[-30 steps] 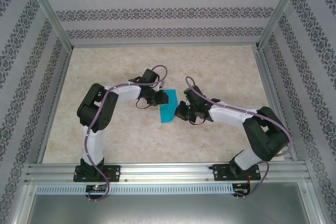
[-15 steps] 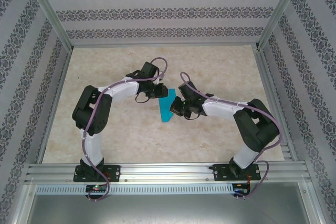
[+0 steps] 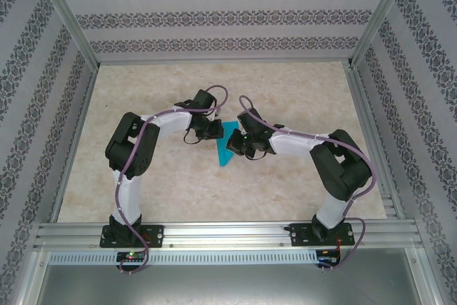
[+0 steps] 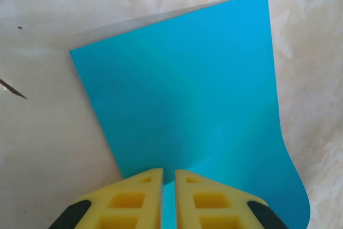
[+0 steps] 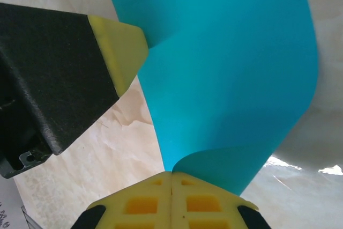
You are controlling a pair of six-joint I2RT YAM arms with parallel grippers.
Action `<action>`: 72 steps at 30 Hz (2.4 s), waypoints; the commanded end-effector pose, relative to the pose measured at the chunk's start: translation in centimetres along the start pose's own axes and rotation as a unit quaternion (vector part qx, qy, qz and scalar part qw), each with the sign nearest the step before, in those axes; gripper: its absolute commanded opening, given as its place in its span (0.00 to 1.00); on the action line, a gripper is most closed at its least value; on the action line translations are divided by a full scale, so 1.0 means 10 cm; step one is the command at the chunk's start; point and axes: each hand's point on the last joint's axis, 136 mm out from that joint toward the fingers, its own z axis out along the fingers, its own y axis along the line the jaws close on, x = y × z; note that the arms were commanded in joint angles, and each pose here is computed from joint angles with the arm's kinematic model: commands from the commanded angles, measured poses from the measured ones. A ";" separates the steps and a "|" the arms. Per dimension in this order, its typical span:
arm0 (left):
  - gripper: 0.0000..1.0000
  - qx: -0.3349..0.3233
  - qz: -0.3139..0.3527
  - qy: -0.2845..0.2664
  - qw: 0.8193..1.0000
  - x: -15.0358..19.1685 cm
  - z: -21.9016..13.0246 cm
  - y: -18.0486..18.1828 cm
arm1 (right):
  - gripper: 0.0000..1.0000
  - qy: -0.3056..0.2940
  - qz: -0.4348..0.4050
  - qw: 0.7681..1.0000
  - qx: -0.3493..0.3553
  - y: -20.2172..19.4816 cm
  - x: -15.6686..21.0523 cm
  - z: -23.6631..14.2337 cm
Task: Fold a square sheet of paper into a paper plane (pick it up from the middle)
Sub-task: Third fold the triangle at the center of the table.
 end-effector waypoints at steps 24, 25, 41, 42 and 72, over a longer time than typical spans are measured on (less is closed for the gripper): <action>0.12 -0.017 0.000 0.013 1.000 0.04 0.07 0.15 | 0.04 0.004 -0.032 0.999 -0.014 0.12 -0.13 0.34; 0.12 -0.017 0.000 0.014 1.000 0.04 0.07 0.15 | 0.04 0.005 -0.035 0.999 -0.016 0.13 -0.12 0.35; 0.12 -0.015 -0.003 0.018 1.000 0.07 0.09 0.16 | 0.05 0.006 -0.040 0.999 -0.015 0.10 -0.13 0.42; 0.12 -0.015 -0.003 0.018 1.000 0.07 0.09 0.16 | 0.05 0.007 -0.040 0.999 -0.015 0.10 -0.12 0.43; 0.11 -0.010 -0.004 0.019 1.000 0.08 0.09 0.14 | 0.05 0.002 -0.036 0.999 -0.012 0.05 -0.17 0.48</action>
